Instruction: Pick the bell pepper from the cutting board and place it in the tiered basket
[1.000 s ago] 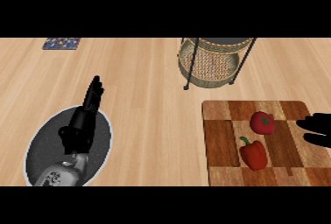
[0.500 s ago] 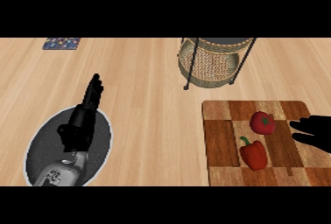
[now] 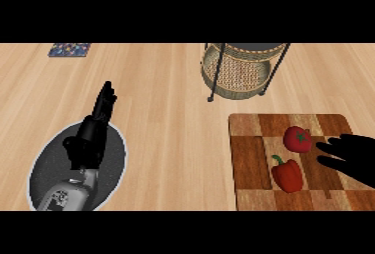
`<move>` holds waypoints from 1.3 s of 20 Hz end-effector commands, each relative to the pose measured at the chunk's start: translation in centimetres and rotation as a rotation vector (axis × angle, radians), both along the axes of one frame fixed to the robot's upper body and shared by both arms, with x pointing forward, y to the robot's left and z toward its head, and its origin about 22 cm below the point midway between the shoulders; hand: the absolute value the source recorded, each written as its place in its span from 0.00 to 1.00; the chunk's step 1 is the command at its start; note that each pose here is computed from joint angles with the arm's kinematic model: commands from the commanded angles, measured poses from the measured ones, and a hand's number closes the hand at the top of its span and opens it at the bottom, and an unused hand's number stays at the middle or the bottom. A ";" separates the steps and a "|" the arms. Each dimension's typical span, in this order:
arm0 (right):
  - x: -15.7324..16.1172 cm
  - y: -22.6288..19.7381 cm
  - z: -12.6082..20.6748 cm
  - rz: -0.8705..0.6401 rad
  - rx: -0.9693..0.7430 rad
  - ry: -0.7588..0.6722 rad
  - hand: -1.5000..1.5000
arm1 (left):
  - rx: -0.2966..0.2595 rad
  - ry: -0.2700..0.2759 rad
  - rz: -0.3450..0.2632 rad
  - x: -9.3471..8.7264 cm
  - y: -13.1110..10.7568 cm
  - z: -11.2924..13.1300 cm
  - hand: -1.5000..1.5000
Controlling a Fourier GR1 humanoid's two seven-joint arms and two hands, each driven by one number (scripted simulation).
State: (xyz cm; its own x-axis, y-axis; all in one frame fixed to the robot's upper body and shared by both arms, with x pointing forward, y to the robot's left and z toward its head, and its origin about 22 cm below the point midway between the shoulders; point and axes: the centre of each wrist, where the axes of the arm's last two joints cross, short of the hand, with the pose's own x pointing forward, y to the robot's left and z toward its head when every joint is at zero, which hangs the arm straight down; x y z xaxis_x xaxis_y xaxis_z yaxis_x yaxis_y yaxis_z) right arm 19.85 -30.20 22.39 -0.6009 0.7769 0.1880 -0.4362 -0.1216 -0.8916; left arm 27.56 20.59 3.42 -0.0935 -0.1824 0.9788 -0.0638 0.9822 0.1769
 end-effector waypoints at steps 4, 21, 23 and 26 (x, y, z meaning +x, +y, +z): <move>0.3 1.7 -3.1 0.153 -0.024 -0.055 0.00 | -0.003 -0.004 0.002 -1.0 1.2 -1.2 0.50; 4.7 -1.3 -7.9 0.020 -0.034 -0.005 0.00 | 0.009 -0.005 -0.005 -1.4 0.0 -1.7 0.50; 4.8 -1.1 -7.5 0.039 -0.023 -0.020 0.00 | -0.003 0.017 0.007 -1.5 -1.3 -0.8 0.50; 6.1 -0.8 -7.4 0.064 0.020 -0.010 0.00 | 0.010 -0.003 -0.001 -0.4 -0.7 -0.9 0.50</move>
